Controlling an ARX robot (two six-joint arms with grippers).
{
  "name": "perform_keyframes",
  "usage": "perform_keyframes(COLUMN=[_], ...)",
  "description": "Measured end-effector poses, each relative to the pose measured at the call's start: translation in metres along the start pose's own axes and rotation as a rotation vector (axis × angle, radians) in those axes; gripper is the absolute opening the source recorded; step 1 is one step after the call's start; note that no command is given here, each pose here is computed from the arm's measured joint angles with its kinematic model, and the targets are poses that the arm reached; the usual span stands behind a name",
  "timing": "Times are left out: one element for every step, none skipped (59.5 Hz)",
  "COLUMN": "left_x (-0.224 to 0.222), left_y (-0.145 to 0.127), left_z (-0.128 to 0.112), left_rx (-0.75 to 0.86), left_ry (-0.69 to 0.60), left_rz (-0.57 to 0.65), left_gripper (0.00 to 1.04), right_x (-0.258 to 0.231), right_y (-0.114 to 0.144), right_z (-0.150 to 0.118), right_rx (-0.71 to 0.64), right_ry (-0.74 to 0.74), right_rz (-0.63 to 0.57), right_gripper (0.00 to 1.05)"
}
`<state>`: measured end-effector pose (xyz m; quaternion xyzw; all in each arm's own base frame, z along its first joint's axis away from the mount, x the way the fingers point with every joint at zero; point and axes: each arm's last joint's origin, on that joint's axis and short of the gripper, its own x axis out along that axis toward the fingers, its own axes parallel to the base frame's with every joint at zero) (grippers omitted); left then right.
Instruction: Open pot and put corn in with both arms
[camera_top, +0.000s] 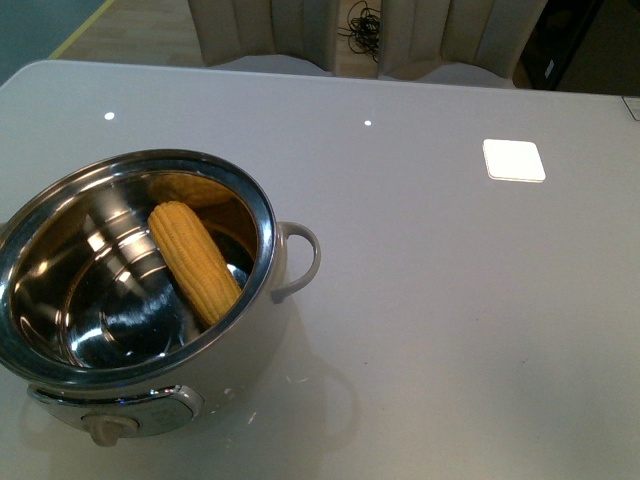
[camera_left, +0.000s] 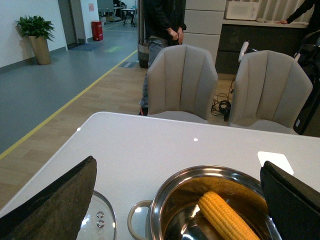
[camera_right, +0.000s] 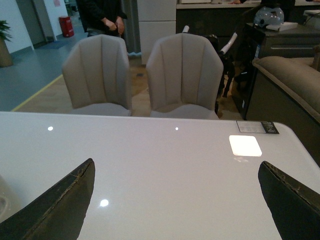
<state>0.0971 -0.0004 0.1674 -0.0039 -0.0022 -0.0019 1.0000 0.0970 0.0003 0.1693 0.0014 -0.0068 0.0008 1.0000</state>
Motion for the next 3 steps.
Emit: perform_keyframes(left_x=[0.0,0.0,0.0], left_y=[0.0,0.0,0.0], left_z=[0.0,0.0,0.0], left_rx=[0.0,0.0,0.0], left_ry=[0.0,0.0,0.0], left_rz=[0.0,0.0,0.0], left_gripper=[0.98,0.98,0.98], right_x=[0.0,0.0,0.0], right_y=[0.0,0.0,0.0], right_z=[0.0,0.0,0.0], right_rx=[0.0,0.0,0.0], right_ry=[0.0,0.0,0.0], right_rz=[0.0,0.0,0.0], right_gripper=[0.96,0.96,0.96])
